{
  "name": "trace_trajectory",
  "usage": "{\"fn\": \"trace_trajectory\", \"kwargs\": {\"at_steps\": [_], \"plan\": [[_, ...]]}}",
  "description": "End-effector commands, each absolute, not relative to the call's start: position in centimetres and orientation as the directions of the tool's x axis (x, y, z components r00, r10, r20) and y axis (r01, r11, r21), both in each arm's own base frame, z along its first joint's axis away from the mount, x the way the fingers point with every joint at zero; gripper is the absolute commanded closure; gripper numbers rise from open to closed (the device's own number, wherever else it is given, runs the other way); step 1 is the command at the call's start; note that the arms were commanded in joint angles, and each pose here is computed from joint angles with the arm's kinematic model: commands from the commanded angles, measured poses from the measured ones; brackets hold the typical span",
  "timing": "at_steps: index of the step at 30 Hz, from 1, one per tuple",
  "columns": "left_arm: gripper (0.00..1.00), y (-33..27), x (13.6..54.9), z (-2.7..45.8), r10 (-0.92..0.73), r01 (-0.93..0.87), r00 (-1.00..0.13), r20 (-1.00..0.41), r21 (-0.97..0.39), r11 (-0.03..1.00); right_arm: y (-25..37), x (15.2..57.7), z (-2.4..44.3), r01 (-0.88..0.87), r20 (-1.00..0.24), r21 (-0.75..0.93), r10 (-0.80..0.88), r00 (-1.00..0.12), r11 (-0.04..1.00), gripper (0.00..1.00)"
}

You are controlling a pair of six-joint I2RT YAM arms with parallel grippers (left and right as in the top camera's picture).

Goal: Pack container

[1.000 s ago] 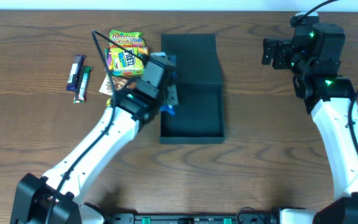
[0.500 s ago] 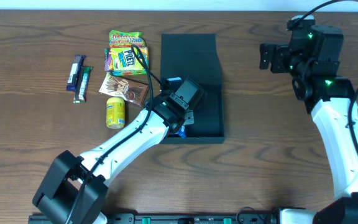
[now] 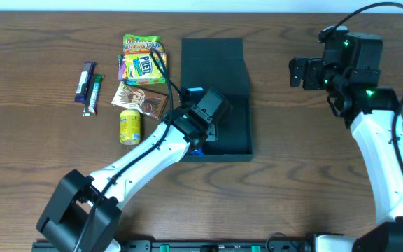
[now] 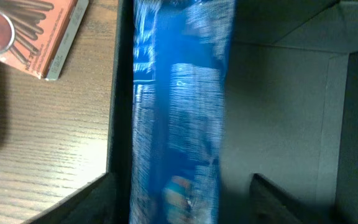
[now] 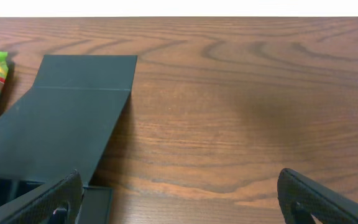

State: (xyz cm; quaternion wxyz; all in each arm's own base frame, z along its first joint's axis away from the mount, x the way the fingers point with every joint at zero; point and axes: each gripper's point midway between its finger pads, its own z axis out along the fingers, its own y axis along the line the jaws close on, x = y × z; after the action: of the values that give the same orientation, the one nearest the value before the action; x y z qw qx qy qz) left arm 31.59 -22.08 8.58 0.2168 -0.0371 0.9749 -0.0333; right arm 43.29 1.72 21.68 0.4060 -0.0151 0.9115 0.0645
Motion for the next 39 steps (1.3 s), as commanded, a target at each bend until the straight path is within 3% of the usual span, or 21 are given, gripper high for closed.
{"fn": "trace_trajectory", "kwargs": {"at_steps": [1, 12, 13, 14, 15, 16, 20, 21, 27, 32, 39], "plan": [[0.26, -22.3, 32.2, 9.4, -0.08, -0.049, -0.89, -0.45, -0.081, 0.996, 1.7, 43.3, 21.9, -0.087, -0.746, 0.104, 0.02, -0.666, 0.991, 0.01], [0.26, -21.5, 34.1, 12.5, -0.061, -0.03, -0.827, -0.559, -0.065, 0.997, 1.7, 43.3, 21.9, -0.088, -0.744, 0.105, 0.019, -0.668, 0.991, 0.02], [0.26, -20.8, 34.5, 13.2, -0.074, -0.051, -0.811, -0.58, -0.056, 0.997, 1.8, 43.3, 21.9, -0.091, -0.744, 0.106, 0.018, -0.668, 0.99, 0.11], [0.23, -20.0, 34.9, 13.7, -0.089, -0.071, -0.799, -0.594, -0.054, 0.996, 2.1, 43.3, 21.9, -0.103, -0.744, 0.115, 0.016, -0.668, 0.988, 0.33], [0.23, -19.3, 35.3, 14.0, -0.106, -0.088, -0.794, -0.598, -0.059, 0.994, 2.5, 43.2, 21.9, -0.121, -0.743, 0.127, 0.014, -0.669, 0.984, 0.6], [0.26, -18.6, 35.6, 14.1, -0.126, -0.106, -0.795, -0.593, -0.068, 0.992, 3.0, 43.1, 22.0, -0.141, -0.743, 0.14, 0.01, -0.669, 0.98, 0.98], [0.85, -16.5, 36.5, 12.9, -0.213, -0.161, -0.832, -0.512, -0.144, 0.976, 7.3, 42.3, 22.4, -0.329, -0.755, 0.185, -0.08, -0.651, 0.926, 0.99], [0.94, -16.1, 36.7, 12.5, -0.235, -0.176, -0.839, -0.491, -0.164, 0.971, 8.4, 42.1, 22.3, -0.37, -0.757, 0.181, -0.111, -0.644, 0.912, 0.99], [0.94, -15.2, 37.2, 9.6, -0.291, -0.222, -0.881, -0.374, -0.217, 0.951, 13.6, 39.8, 20.5, -0.511, -0.714, 0.162, -0.258, -0.651, 0.844, 0.98], [0.94, -14.6, 37.4, 6.9, -0.298, -0.24, -0.906, -0.3, -0.215, 0.946, 18.0, 37.0, 16.5, -0.581, -0.601, 0.22, -0.361, -0.713, 0.783, 0.99], [0.94, -15.6, 36.6, 4.3, -0.256, -0.203, -0.947, -0.195, -0.253, 0.946, 21.9, 34.4, 12.2, -0.558, -0.462, 0.301, -0.394, -0.795, 0.773, 0.99]]}}
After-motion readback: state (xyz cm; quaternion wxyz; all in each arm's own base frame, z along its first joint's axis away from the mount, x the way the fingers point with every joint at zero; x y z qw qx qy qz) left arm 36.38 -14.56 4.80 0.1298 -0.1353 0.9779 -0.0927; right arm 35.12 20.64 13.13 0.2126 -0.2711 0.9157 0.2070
